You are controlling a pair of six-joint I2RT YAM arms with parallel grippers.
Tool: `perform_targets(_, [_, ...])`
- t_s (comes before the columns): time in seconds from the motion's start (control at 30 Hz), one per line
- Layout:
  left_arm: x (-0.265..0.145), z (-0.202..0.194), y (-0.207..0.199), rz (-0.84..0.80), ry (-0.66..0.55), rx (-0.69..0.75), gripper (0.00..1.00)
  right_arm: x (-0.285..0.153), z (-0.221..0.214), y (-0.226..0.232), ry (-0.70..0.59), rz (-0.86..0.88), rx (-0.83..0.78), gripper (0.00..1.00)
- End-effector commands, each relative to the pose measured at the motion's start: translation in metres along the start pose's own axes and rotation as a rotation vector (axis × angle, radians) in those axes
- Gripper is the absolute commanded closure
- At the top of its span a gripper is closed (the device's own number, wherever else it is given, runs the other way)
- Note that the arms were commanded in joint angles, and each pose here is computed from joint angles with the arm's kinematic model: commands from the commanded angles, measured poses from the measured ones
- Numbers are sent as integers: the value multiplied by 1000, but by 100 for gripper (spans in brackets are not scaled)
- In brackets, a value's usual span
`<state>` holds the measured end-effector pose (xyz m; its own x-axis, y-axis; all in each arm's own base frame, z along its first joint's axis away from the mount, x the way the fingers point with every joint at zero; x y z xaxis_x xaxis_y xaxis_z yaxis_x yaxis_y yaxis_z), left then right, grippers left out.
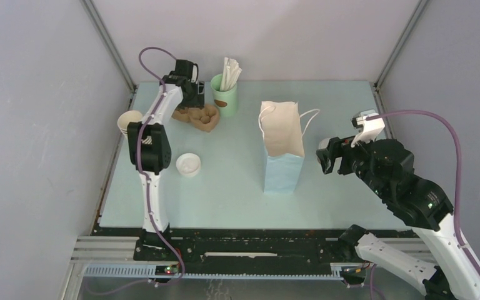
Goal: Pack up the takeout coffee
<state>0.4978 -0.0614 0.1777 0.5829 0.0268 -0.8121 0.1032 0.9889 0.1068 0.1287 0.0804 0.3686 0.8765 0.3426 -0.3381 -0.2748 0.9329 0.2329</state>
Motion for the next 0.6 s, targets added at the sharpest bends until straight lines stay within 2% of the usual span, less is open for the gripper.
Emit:
perform_targets(0.0, [-8, 12, 7, -2, -41, 10, 26, 2, 1, -3, -35, -13, -25, 15])
perform_targets(0.23, [-3, 6, 3, -25, -28, 2, 37, 1, 1, -4, -41, -10, -23, 15])
perform_targets(0.57, [8, 4, 5, -13, -3, 10, 34, -1, -1, -5, -46, -3, -23, 15])
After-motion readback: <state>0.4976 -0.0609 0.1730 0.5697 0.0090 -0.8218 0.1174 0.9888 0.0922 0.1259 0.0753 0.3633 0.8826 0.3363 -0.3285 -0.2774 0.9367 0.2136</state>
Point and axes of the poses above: each gripper's point midway between its finger pads, its own x axis out along the fingers, its own y axis along the line the jaws close on, z = x × y, the point moved 8 cm from there along -x, back along the fingers, and after that the axes turned 8 degrees about x, right-handed, at the moved point
